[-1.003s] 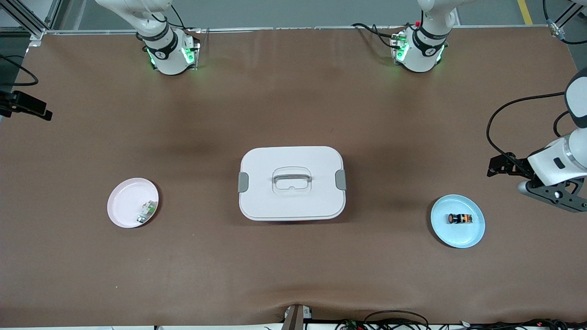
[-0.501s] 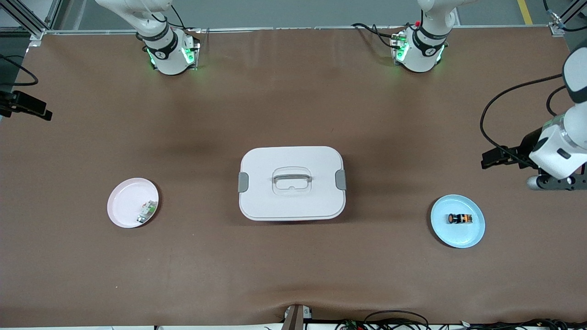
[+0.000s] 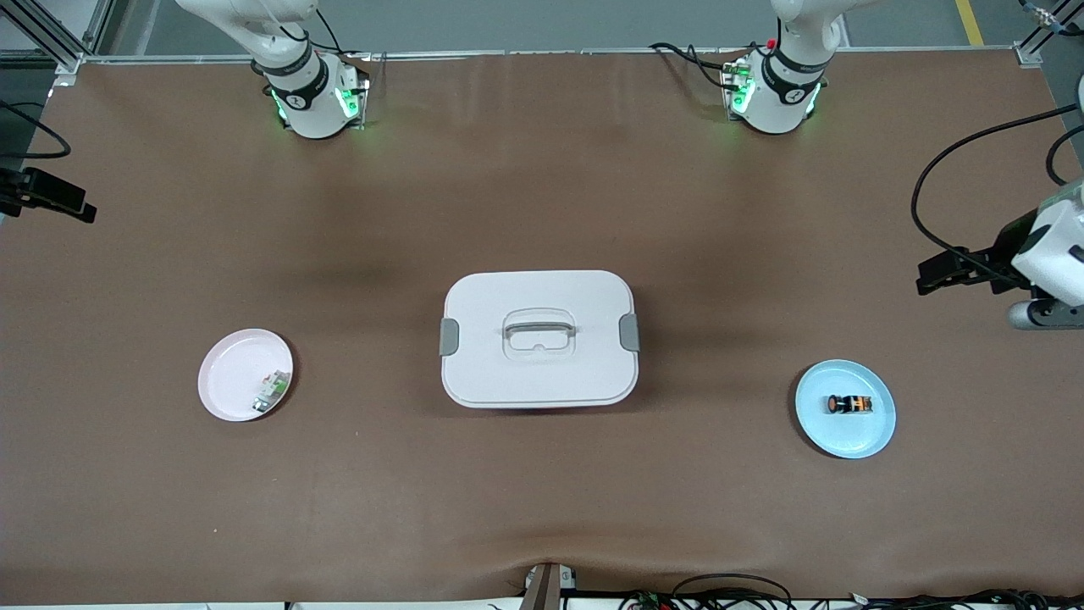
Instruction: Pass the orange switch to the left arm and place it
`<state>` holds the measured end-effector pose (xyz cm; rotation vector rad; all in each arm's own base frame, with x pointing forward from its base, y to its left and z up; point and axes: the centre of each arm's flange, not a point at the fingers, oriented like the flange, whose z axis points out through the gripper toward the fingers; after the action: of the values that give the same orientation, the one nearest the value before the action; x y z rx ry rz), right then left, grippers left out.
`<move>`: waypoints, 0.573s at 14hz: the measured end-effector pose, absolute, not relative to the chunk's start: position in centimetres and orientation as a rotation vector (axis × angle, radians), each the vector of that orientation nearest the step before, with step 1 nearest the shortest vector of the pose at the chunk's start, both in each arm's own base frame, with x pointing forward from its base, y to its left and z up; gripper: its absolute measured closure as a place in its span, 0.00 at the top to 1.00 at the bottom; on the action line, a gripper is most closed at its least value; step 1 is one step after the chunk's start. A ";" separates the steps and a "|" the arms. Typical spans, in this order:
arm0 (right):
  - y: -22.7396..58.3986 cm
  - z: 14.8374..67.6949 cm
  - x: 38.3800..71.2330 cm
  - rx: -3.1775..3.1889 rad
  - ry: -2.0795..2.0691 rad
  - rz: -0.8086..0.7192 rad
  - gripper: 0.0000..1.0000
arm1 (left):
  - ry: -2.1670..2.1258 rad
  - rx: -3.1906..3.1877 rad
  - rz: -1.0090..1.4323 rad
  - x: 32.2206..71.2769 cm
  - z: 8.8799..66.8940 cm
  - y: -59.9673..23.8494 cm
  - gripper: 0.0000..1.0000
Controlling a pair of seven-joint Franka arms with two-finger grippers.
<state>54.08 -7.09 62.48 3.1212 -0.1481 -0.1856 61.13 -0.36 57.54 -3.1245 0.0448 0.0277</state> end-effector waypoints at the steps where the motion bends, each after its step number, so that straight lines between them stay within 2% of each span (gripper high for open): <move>1: -7.1 62.5 54.1 3.121 -0.148 -0.186 1.00 | 0.059 -3.123 0.022 61.0 58.3 0.0 1.00; 8: -6.8 62.4 54.2 3.145 -0.146 -0.185 1.00 | -0.009 -3.164 0.012 54.6 63.7 -1.7 1.00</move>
<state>54.16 -6.77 62.42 3.1449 -0.1457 -0.1854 54.64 -1.70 63.74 -3.1641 -0.0095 0.0124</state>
